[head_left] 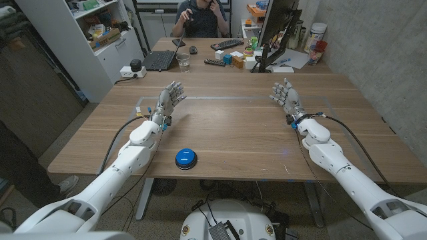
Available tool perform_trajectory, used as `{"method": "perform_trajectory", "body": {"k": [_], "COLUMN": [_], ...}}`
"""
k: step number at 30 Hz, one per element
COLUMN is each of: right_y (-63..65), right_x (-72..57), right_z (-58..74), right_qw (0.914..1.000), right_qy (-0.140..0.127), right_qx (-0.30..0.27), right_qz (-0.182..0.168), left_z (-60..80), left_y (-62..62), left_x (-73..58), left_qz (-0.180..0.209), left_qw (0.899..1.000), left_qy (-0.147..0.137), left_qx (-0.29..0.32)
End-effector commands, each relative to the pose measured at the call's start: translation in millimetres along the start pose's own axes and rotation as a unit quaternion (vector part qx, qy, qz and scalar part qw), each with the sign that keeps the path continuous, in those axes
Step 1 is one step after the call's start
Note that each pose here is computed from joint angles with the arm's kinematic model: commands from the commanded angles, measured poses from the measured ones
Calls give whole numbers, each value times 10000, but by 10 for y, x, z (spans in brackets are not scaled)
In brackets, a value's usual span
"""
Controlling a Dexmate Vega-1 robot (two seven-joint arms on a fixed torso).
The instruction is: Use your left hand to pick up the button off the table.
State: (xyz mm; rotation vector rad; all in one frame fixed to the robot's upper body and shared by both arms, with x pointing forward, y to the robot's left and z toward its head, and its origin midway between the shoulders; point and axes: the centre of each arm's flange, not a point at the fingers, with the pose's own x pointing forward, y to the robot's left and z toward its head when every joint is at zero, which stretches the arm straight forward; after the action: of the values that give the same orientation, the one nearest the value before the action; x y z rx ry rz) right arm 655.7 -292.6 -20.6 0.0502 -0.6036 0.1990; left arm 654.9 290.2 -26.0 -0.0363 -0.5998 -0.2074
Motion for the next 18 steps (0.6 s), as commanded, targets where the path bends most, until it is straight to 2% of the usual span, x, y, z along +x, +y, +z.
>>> {"method": "perform_trajectory", "body": {"k": [1, 18], "right_y": [-53, -73], "right_x": [6, 33], "right_z": [-24, -45], "right_qw": [9999, 9999], "right_qy": [89, 98], "right_qx": [-58, -38], "right_qz": [-16, -10], "left_z": [-35, -52], "left_y": [2, -4], "left_x": [28, 64], "left_qz": [26, 34], "left_qw": [10000, 10000], "left_qy": [26, 54], "left_qx": [-48, -30]}}
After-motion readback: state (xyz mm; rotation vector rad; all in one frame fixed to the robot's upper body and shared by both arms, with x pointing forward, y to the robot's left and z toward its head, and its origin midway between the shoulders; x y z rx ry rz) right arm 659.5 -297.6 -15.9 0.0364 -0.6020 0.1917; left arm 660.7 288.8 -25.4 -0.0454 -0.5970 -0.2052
